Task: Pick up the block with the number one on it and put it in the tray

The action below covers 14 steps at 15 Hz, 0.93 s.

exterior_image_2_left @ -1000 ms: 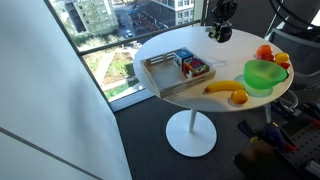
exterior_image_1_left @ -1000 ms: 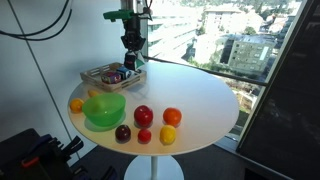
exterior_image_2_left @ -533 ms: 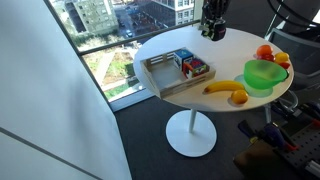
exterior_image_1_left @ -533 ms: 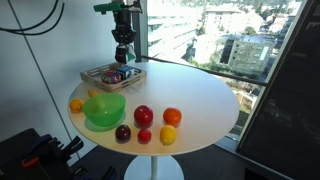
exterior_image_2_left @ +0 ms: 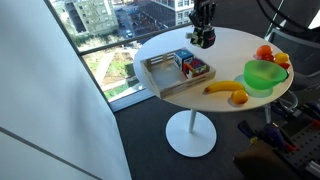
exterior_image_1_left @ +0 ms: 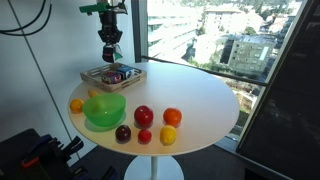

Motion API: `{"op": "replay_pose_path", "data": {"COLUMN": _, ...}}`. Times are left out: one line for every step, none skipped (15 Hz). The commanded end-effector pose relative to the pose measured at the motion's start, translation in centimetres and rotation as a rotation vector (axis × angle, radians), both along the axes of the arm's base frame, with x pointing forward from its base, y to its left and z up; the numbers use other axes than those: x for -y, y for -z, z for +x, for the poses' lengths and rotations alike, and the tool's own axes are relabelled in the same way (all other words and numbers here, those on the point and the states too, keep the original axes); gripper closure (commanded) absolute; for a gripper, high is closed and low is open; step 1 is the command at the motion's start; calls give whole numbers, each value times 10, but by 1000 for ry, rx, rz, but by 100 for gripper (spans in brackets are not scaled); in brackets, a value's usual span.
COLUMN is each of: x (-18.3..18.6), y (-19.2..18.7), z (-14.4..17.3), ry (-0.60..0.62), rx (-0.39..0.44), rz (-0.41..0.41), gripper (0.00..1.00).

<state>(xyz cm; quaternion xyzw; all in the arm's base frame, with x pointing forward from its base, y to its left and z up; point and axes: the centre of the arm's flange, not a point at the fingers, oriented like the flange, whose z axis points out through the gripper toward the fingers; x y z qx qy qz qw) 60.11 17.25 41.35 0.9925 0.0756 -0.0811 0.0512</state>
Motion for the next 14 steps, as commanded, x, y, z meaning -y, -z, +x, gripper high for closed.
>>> {"op": "replay_pose_path", "data": {"x": -23, "y": 4, "z": 15, "ry": -10, "rx": -15, "rz": -31, "gripper": 94}}
{"op": "replay_pose_path", "data": {"x": -28, "y": 7, "z": 17, "ry": -16, "rx": -18, "rz": -30, "gripper": 94}}
{"op": "replay_pose_path", "data": {"x": -33, "y": 9, "z": 20, "ry": -20, "rx": -20, "rz": -30, "gripper": 94}}
{"op": "replay_pose_path", "data": {"x": -38, "y": 12, "z": 24, "ry": -23, "rx": -25, "rz": -27, "gripper": 94}}
{"op": "replay_pose_path", "data": {"x": -43, "y": 13, "z": 27, "ry": -23, "rx": -29, "rz": -24, "gripper": 94}}
{"op": "replay_pose_path", "data": {"x": -47, "y": 15, "z": 30, "ry": -23, "rx": -37, "rz": -21, "gripper": 94}}
{"op": "replay_pose_path", "data": {"x": -51, "y": 16, "z": 33, "ry": -19, "rx": -43, "rz": -23, "gripper": 94}}
{"op": "replay_pose_path", "data": {"x": -55, "y": 17, "z": 35, "ry": -11, "rx": -51, "rz": -23, "gripper": 94}}
{"op": "replay_pose_path", "data": {"x": -59, "y": 17, "z": 38, "ry": 0, "rx": -57, "rz": -24, "gripper": 94}}
{"op": "replay_pose_path", "data": {"x": -62, "y": 17, "z": 39, "ry": 12, "rx": -63, "rz": -28, "gripper": 94}}
{"op": "replay_pose_path", "data": {"x": -65, "y": 17, "z": 41, "ry": 19, "rx": -67, "rz": -32, "gripper": 94}}
{"op": "replay_pose_path", "data": {"x": -67, "y": 18, "z": 42, "ry": 31, "rx": -71, "rz": -36, "gripper": 94}}
{"op": "replay_pose_path", "data": {"x": -69, "y": 18, "z": 42, "ry": 39, "rx": -75, "rz": -40, "gripper": 94}}
{"op": "replay_pose_path", "data": {"x": -71, "y": 19, "z": 40, "ry": 41, "rx": -81, "rz": -43, "gripper": 94}}
